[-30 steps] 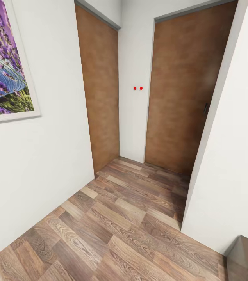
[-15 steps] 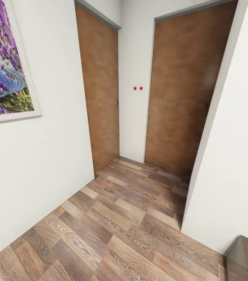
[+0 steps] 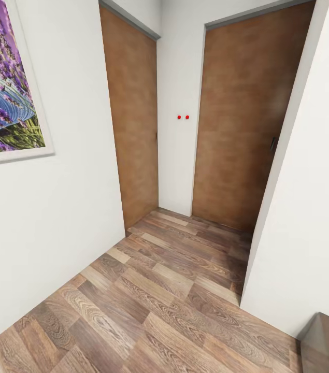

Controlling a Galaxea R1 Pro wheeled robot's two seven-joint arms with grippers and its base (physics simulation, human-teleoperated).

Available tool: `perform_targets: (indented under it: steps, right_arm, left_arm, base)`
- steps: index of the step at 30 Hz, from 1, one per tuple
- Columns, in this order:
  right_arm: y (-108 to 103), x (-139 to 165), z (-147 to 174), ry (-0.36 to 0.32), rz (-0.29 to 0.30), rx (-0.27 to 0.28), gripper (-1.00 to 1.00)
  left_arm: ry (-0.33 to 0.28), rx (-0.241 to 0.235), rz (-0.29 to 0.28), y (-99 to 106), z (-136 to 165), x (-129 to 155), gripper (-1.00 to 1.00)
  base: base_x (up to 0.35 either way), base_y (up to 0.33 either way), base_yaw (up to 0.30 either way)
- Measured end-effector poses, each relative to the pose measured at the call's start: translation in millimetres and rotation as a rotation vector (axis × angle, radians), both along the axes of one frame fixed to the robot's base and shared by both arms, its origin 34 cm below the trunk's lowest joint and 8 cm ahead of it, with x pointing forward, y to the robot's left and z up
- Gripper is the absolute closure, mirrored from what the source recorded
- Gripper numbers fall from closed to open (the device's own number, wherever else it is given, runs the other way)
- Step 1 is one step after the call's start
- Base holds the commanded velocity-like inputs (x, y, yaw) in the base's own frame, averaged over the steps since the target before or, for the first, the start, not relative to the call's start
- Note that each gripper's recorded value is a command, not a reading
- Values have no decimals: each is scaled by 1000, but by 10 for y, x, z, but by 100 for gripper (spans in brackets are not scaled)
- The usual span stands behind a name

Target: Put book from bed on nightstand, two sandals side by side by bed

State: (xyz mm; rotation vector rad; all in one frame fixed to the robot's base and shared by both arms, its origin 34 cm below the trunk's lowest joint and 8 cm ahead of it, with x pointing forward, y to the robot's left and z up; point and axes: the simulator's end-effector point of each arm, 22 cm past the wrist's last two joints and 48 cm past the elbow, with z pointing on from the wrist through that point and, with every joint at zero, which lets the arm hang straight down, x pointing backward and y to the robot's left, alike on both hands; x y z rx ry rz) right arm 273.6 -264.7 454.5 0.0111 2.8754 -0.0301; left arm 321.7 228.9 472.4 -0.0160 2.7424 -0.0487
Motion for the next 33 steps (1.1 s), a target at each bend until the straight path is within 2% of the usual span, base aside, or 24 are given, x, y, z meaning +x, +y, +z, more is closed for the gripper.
perform_targets:
  steps: [1,2,3,9,20,33]
  right_arm:
    - [-5,502,161,-107,2,-2,-100]
    - [-15,468,154,-103,1,-2,-100]
    - [-18,479,158,-106,1,-3,-100]
    - [-4,501,165,-115,-1,2,-100]
    - [17,512,170,-122,-2,8,-100]
    - [17,506,167,-120,-3,8,-100]
  left_arm:
    - [-200,0,6,13,443,847,-100]
    - [-354,-1,11,23,893,1430,-100]
    - [-331,-1,11,20,816,1341,-100]
    - [-366,-2,15,25,876,1407,-100]
    - [-363,2,16,53,860,1390,-100]
    - [-325,4,19,64,738,1247,-100]
  base:
    - [0,0,0]
    - [0,0,0]
    - [0,0,0]
    - [0,0,0]
    - [0,0,0]
    - [0,0,-9]
